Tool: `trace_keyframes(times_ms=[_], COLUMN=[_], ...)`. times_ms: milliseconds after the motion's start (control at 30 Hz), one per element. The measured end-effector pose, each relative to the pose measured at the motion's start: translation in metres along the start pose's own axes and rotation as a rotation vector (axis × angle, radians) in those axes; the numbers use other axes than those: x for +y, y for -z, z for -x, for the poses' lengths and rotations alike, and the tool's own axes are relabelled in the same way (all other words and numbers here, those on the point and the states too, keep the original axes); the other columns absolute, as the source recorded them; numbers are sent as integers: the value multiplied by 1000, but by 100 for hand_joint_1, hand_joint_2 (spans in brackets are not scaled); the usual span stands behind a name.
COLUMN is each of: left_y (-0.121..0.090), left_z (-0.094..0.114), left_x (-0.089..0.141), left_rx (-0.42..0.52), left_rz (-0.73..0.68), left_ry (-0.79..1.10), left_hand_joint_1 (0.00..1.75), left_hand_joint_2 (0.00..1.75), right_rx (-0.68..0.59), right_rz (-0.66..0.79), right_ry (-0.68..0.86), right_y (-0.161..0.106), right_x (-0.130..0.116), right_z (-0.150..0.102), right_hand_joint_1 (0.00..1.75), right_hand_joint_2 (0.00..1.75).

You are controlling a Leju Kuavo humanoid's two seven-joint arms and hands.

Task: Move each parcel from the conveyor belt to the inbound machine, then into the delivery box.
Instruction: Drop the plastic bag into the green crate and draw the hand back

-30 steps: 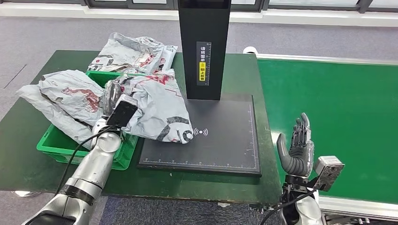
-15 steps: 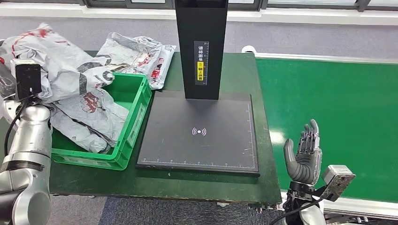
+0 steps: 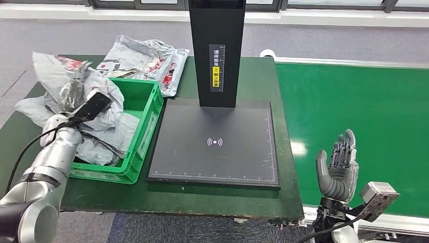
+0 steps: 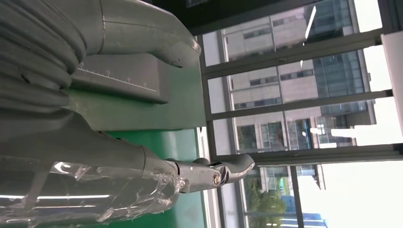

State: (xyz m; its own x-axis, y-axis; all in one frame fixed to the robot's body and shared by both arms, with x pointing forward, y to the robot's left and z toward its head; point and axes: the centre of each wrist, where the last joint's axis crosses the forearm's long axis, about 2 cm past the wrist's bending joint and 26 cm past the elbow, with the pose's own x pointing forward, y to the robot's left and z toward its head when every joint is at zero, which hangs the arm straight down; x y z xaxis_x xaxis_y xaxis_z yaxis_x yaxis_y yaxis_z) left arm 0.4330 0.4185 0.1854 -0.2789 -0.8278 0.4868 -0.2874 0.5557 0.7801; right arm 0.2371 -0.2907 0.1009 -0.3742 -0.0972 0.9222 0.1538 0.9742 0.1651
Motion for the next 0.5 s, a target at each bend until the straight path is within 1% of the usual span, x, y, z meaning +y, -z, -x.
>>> trace_keyframes(times_ms=[33, 167, 200, 333, 500], left_y=[-3, -13, -16, -33, -53], left_z=[0, 2, 4, 17, 26], left_x=[-4, -14, -15, -12, -5], left_rx=[-13, -38, -36, -25, -35], left_rz=[26, 73, 75, 48, 1], left_ry=[-1, -15, -25, -84, -193], left_hand_joint_1=[0, 0, 0, 0, 0], left_hand_joint_2=[175, 0, 0, 175, 175], right_rx=[-1, -2, -2, -4, -1], right_rz=[-1, -6, -7, -15, -18], right_ry=[0, -1, 1, 7, 7], right_y=[0, 0, -1, -3, -2], right_x=[-1, -5, -6, -9, -9], right_z=[0, 0, 0, 1, 3], right_hand_joint_1=[0, 0, 0, 0, 0], right_hand_joint_2=[175, 175, 175, 175, 175])
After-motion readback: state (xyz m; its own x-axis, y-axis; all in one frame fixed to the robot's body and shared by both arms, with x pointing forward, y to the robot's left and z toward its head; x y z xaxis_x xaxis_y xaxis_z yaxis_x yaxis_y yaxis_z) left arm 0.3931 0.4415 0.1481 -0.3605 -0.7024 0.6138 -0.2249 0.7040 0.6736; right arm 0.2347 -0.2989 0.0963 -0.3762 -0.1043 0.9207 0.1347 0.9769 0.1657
